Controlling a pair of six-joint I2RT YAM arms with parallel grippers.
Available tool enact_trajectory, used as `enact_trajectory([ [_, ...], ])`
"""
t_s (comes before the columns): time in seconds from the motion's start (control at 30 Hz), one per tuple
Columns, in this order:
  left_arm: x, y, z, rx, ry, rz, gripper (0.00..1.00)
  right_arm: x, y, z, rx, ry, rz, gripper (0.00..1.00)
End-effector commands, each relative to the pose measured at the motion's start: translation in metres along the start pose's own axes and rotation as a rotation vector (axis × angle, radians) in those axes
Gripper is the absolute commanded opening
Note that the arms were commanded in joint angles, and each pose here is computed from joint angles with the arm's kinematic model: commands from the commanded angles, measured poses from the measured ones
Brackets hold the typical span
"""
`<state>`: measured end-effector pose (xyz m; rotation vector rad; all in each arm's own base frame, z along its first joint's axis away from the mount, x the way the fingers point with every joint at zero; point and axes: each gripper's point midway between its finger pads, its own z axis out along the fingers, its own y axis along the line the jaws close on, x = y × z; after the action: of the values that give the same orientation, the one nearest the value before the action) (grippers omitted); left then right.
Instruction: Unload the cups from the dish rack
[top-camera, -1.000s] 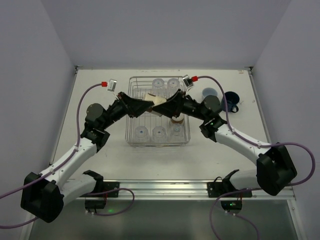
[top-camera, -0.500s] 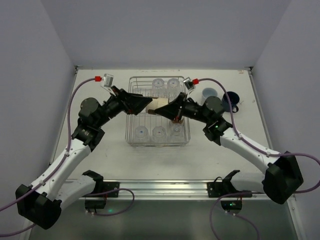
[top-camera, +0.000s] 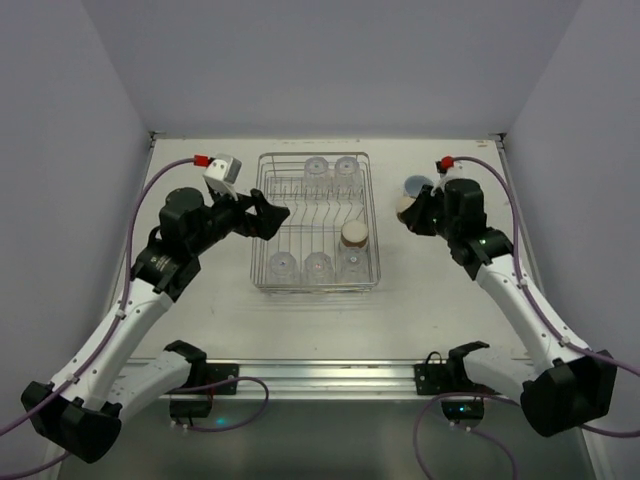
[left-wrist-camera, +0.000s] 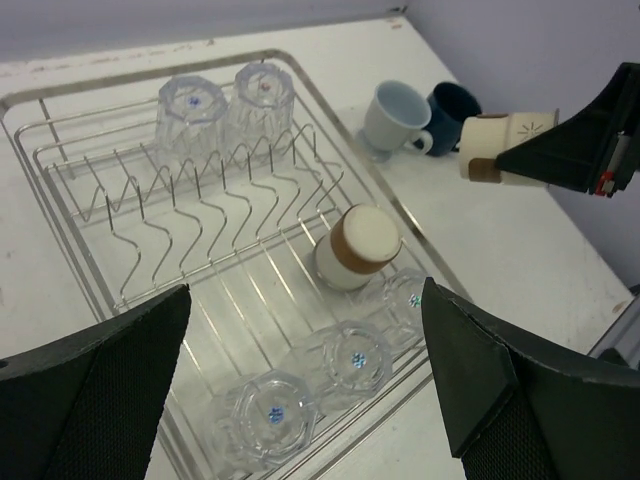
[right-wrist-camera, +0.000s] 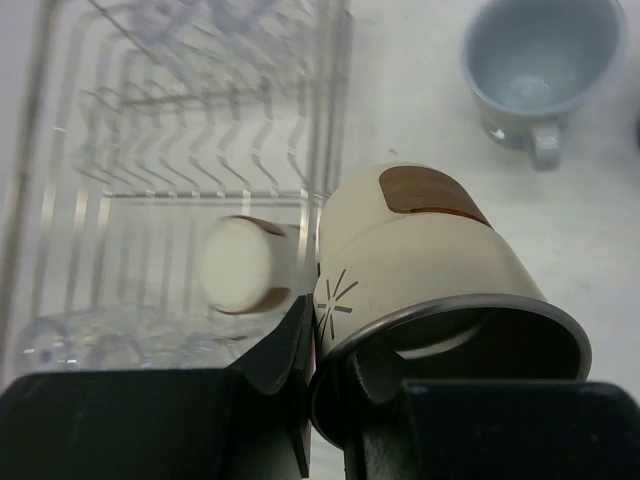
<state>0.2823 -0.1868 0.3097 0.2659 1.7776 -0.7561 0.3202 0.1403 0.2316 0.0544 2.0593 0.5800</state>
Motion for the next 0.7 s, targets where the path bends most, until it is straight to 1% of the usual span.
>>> enact_trajectory([
  [0.0,0.026,0.014,0.001,-0.034,0.096,0.070,1.00,0.038,-0.065,-0.005,0.316,0.196,-0.080,0.00],
  [0.07,0.032,0.012,0.003,-0.016,0.127,0.067,1.00,0.056,-0.077,0.003,0.366,0.273,-0.074,0.00],
  [0.27,0.036,0.009,0.002,0.003,0.130,0.062,1.00,0.081,-0.103,0.021,0.475,0.383,-0.083,0.00],
  [0.37,0.041,0.006,0.005,0.026,0.150,0.057,1.00,0.088,-0.109,0.030,0.496,0.421,-0.090,0.00],
  [0.4,0.044,0.006,0.006,0.029,0.161,0.053,1.00,0.096,-0.114,0.035,0.513,0.455,-0.092,0.00],
  [0.53,0.051,-0.002,0.011,0.073,0.195,0.031,1.00,0.103,-0.118,0.052,0.508,0.476,-0.096,0.00],
  [0.67,0.063,-0.021,0.018,0.117,0.239,0.026,1.00,0.102,-0.113,0.066,0.478,0.478,-0.087,0.04],
])
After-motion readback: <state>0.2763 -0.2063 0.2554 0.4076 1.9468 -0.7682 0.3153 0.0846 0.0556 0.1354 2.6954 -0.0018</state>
